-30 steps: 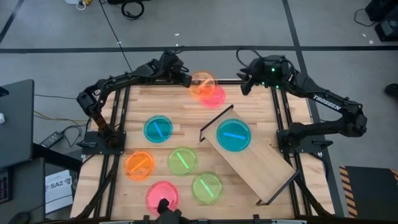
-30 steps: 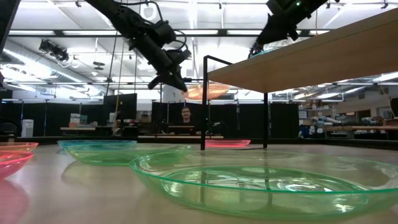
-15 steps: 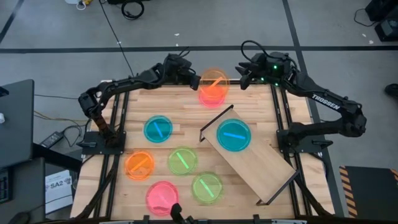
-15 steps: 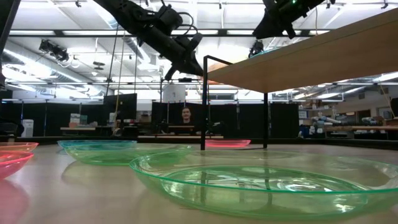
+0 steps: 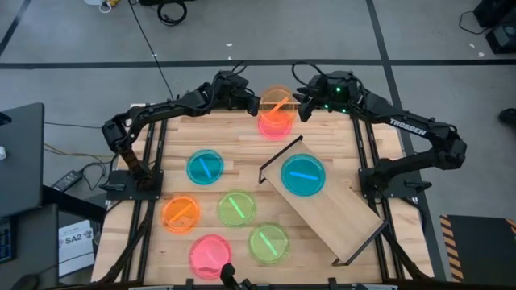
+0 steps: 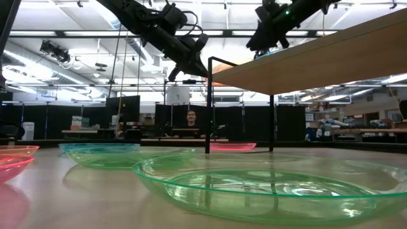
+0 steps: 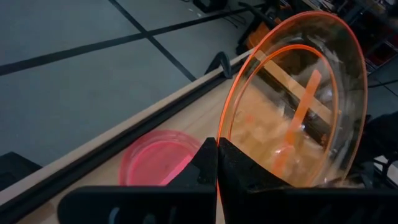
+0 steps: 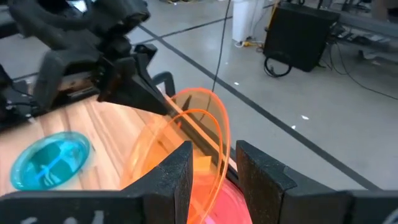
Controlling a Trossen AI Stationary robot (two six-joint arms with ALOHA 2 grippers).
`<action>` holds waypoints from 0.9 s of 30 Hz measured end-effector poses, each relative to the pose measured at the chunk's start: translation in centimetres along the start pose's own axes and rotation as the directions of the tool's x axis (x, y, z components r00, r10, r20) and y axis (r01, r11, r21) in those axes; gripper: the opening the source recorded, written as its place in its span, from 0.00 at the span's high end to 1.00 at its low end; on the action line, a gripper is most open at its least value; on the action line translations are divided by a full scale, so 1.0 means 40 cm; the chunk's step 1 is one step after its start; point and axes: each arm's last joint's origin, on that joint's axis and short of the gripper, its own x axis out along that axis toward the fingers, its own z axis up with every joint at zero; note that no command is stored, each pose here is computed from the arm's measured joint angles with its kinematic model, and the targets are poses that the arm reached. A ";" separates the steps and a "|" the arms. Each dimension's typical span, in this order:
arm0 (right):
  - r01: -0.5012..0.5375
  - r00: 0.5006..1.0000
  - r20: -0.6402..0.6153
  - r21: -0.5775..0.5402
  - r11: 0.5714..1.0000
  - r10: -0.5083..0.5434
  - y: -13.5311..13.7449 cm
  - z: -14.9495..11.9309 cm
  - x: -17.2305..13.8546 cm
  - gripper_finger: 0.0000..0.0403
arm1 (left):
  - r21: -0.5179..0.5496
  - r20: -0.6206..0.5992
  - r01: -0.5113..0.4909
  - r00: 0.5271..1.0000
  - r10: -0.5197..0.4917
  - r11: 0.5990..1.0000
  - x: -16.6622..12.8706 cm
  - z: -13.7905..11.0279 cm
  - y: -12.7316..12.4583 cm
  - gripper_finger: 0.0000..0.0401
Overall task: Place and stack plates onto a shelf
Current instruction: Put the top orange plate on the shelf
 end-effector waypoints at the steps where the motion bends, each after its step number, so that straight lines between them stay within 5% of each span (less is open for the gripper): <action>1: 0.007 1.000 -0.009 -0.001 1.000 -0.007 0.000 -0.003 0.007 0.68 | 0.000 0.000 0.000 1.000 0.000 1.000 0.000 0.000 0.000 1.00; 15: 0.050 0.998 -0.044 -0.049 0.998 -0.052 -0.003 -0.018 0.042 0.70 | 0.000 0.000 0.000 1.000 0.000 1.000 0.000 0.000 0.000 1.00; 27: 0.051 0.996 -0.070 -0.052 0.997 -0.055 -0.005 -0.025 0.042 0.81 | 0.005 0.016 0.016 1.000 -0.016 1.000 0.000 0.001 -0.010 1.00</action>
